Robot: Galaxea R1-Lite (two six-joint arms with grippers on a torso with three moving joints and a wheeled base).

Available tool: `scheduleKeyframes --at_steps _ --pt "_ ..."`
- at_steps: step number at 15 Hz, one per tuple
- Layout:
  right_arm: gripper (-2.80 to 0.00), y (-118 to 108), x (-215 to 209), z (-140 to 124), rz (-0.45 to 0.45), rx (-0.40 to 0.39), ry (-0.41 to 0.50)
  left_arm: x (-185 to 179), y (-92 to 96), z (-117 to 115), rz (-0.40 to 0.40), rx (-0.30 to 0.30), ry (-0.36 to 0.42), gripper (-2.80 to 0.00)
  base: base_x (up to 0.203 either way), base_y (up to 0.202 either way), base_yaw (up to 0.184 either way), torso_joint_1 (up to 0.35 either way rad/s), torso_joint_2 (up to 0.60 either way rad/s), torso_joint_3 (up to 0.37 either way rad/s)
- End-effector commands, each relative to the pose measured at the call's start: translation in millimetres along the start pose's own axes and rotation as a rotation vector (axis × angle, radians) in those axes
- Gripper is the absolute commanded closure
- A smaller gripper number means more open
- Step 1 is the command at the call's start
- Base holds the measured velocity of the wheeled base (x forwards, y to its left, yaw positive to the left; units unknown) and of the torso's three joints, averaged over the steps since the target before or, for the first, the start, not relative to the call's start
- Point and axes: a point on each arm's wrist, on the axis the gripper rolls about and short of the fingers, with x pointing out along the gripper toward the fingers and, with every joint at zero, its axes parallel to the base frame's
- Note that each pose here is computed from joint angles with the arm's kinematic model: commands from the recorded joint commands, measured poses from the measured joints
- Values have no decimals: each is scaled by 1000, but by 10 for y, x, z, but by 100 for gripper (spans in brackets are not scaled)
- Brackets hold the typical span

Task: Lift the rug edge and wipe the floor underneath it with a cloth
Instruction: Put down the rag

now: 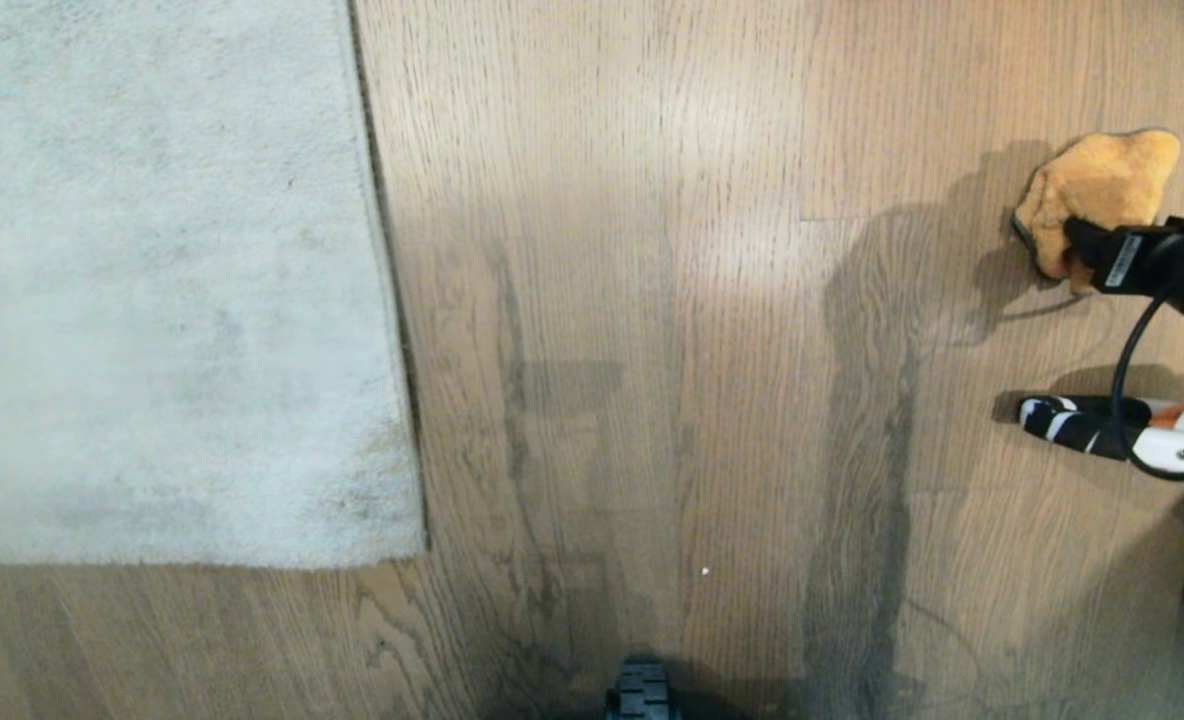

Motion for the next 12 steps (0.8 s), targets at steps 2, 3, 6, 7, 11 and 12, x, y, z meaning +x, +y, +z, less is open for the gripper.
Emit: scheduleKeyframes --at_steps 2,3,6,7,11,12 --pt "-280 -43 -369 148 1 5 -39 0 0 0 0 0 -1 0 0 0 0 0 0 0" --pt "-280 -50 -500 123 10 3 -31 0 0 0 1 0 -1 0 0 0 0 0 0 0" --pt "-280 -67 -879 -22 24 -2 6 0 0 0 2 0 -1 0 0 0 0 0 0 0" --pt "-280 -71 -967 -48 26 -2 8 0 0 0 0 0 -1 0 0 0 0 0 0 0" --pt "-280 -75 -1075 -92 28 -5 15 0 0 0 1 0 -1 0 0 0 0 0 0 0" --pt "-280 -74 -1078 -102 28 -7 19 0 0 0 0 0 -1 0 0 0 0 0 0 0"
